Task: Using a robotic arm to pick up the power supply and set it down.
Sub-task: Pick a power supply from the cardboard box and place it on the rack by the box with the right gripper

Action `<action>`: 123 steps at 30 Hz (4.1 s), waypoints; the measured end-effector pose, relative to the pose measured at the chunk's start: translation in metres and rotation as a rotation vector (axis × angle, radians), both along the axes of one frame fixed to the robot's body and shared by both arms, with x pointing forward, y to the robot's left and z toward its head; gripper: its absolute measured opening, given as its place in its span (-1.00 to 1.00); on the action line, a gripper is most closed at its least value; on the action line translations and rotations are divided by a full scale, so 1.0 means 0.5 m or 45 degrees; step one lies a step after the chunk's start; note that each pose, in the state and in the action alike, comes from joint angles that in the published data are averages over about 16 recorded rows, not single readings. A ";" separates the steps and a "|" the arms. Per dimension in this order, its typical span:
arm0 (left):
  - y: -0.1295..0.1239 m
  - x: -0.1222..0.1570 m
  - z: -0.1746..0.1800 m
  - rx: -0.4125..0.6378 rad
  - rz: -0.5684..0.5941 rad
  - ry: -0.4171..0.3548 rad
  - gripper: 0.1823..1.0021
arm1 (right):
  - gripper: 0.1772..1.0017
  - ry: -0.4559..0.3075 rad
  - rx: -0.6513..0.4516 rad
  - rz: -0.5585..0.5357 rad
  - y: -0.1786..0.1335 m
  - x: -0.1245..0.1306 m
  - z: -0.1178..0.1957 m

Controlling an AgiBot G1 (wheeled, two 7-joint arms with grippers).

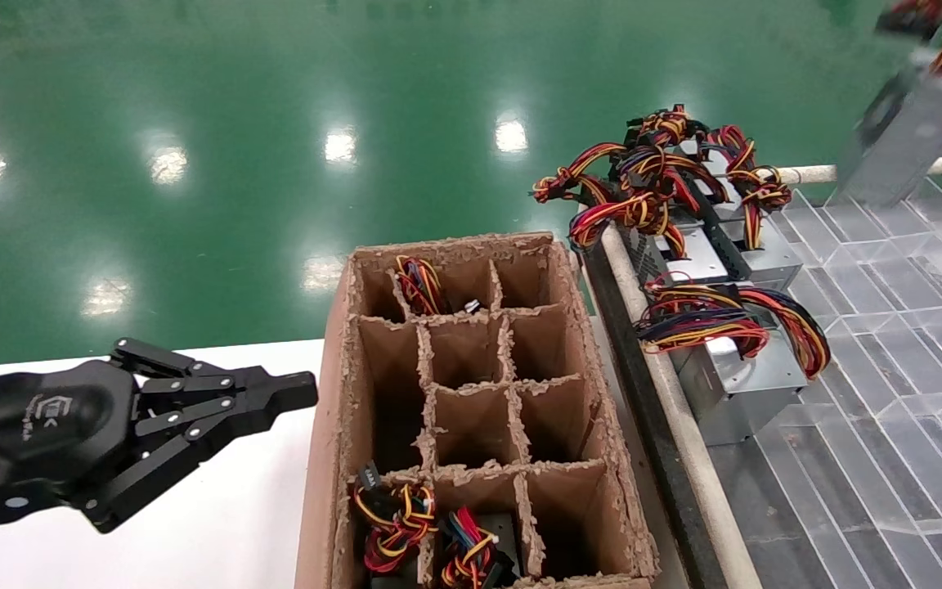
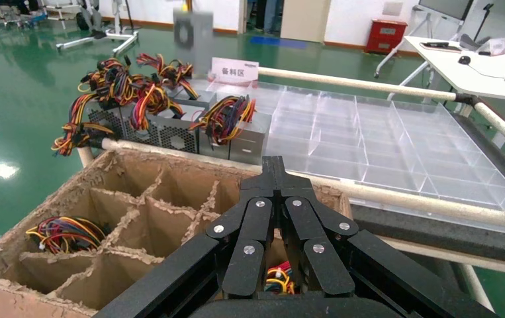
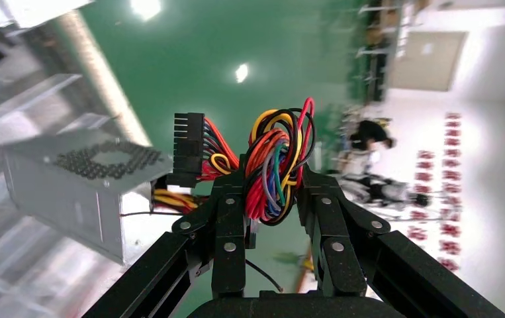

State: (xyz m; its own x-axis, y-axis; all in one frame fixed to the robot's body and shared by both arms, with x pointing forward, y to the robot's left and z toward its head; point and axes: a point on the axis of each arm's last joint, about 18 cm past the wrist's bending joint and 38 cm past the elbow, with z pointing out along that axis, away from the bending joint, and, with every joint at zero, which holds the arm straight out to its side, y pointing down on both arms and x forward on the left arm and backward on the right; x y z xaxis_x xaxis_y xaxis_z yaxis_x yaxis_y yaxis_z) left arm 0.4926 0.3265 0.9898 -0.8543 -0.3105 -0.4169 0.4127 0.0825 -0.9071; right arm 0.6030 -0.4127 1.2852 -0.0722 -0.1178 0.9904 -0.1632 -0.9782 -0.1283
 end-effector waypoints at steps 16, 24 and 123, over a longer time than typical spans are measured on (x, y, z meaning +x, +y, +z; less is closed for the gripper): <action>0.000 0.000 0.000 0.000 0.000 0.000 -0.98 | -0.67 0.073 0.070 0.033 0.028 0.161 -0.103; 0.000 0.000 0.000 0.000 0.000 0.000 -0.98 | -0.68 0.062 0.056 0.079 0.060 0.180 -0.099; 0.000 0.000 0.000 0.000 0.000 0.000 -0.98 | 0.13 0.017 0.493 0.386 0.201 0.262 -0.174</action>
